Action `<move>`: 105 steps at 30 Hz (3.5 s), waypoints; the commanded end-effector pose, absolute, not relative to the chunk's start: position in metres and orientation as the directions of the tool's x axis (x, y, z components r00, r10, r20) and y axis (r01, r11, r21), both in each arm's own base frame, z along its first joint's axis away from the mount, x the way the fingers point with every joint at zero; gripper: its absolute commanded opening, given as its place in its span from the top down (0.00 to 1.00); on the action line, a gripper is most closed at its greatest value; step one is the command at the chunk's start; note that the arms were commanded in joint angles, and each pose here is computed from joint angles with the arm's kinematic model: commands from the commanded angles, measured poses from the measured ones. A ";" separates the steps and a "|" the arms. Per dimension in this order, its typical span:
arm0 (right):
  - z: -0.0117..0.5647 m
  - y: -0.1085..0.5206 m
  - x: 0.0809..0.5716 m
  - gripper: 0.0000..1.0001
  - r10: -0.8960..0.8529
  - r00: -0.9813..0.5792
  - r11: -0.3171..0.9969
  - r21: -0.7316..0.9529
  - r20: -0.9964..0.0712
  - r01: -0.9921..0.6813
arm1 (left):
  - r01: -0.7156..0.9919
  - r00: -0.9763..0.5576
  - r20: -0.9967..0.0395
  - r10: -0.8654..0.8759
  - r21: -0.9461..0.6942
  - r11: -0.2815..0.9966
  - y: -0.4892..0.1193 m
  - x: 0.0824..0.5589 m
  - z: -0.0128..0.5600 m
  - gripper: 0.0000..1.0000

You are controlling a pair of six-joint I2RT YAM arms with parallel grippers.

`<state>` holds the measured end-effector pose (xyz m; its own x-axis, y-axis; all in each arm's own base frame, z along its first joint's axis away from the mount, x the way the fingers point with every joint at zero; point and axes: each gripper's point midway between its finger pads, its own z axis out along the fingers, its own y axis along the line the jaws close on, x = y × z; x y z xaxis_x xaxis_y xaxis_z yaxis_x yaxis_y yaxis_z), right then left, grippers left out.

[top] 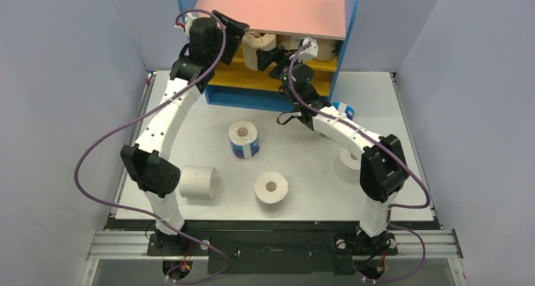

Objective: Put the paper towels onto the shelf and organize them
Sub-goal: Place the paper towel on the shelf.

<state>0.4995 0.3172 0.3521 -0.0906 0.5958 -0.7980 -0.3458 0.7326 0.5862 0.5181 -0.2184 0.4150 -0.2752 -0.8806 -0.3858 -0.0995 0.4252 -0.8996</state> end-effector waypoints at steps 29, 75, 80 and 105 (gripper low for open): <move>0.392 0.316 0.524 0.28 0.684 -0.063 0.660 0.653 -0.727 -0.371 | -0.008 -0.227 -0.386 -0.894 -0.917 0.398 -0.197 0.513 0.440 0.22; 0.445 0.192 0.390 0.18 0.631 -0.061 0.720 0.613 -0.773 -0.326 | 0.588 -0.015 -0.974 -0.224 -0.190 0.786 -0.223 0.443 0.384 0.03; 0.417 0.164 0.345 0.18 0.599 -0.075 0.756 0.594 -0.797 -0.275 | 0.617 -0.031 -0.977 -0.212 -0.186 0.765 -0.233 0.450 0.369 0.13; 0.297 0.110 0.240 0.18 0.455 -0.188 0.850 0.487 -0.871 -0.202 | 0.550 0.115 -0.950 -0.289 -0.181 0.815 -0.244 0.505 0.366 0.04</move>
